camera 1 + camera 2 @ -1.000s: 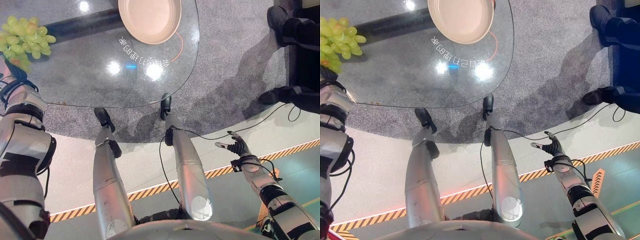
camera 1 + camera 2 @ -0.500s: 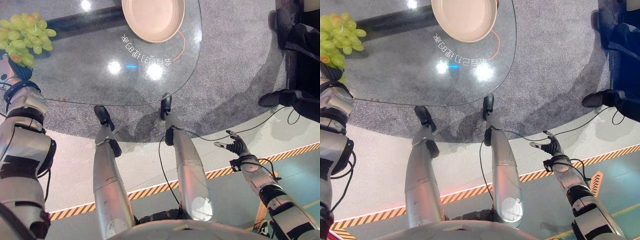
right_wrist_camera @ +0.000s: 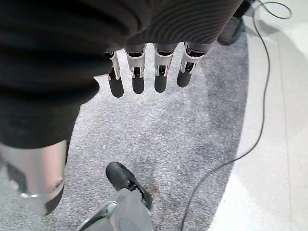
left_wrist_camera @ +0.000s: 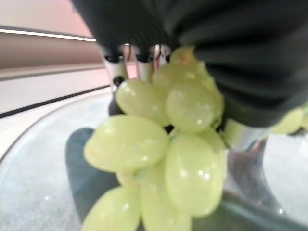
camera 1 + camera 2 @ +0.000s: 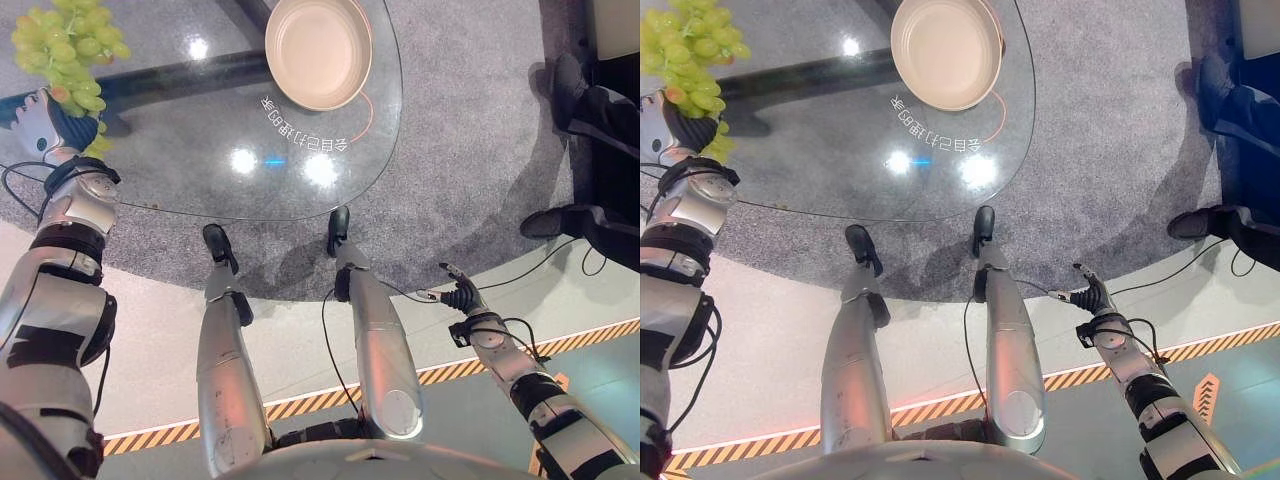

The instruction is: Pick up fruits into the plate

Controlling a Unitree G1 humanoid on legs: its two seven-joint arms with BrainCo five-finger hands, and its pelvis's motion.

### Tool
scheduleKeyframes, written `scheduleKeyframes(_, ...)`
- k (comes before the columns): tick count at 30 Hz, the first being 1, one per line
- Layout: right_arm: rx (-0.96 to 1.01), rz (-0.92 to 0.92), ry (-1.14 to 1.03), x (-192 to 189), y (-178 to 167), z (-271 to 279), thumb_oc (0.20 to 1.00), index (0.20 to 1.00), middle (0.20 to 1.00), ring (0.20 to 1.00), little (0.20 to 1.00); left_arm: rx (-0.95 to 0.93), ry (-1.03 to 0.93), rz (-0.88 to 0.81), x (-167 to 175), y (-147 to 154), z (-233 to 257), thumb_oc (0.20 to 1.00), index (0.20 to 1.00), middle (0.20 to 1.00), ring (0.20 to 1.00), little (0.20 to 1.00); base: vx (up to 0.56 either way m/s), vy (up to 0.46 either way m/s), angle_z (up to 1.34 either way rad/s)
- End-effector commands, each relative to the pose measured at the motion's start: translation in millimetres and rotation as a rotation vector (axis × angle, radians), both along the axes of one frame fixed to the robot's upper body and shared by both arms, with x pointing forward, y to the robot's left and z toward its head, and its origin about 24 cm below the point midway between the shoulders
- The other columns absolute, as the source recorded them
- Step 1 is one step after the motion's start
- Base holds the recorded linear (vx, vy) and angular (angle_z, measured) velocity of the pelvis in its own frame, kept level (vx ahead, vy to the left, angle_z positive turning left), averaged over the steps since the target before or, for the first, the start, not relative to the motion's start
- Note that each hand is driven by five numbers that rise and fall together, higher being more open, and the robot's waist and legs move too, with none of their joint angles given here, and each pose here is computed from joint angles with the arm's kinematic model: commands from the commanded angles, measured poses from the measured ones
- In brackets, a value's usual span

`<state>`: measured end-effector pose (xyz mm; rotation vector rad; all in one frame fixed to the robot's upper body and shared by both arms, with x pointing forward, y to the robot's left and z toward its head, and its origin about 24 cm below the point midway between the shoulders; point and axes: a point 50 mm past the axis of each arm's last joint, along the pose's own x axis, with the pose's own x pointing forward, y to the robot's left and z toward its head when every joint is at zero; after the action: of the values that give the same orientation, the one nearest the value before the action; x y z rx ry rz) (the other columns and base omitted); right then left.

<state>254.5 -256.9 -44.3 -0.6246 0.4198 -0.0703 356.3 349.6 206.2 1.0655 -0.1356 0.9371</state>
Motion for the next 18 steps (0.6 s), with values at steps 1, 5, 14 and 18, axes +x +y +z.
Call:
scheduleKeyframes(1,-0.051,-0.052,0.062,-32.9,-16.8,-14.9,1.000,1.000,1.000,1.000,1.000,-0.023,-0.173,-0.003,-5.7,3.5,19.1,0.200,0.200,0.200,0.200,0.200,0.01,0.020,0.03)
scheduleKeyframes(5,-0.065,-0.062,0.056,-34.1,-19.0,-14.7,1.000,1.000,1.000,1.000,1.000,-0.016,-0.199,-0.047,-4.3,-2.0,22.9,0.200,0.200,0.200,0.200,0.200,0.01,0.015,0.05)
scheduleKeyframes(14,-0.101,-0.053,-0.063,-27.2,-14.1,-0.8,1.000,1.000,1.000,1.000,1.000,0.024,-0.277,-0.159,-4.5,-18.0,31.0,0.200,0.200,0.200,0.200,0.200,0.00,0.000,0.00)
scheduleKeyframes(18,-0.014,-0.019,-0.172,-20.9,-6.7,15.9,1.000,1.000,1.000,1.000,1.000,0.076,-0.282,-0.198,-7.6,-23.7,31.0,0.200,0.200,0.200,0.200,0.200,0.00,0.000,0.00)
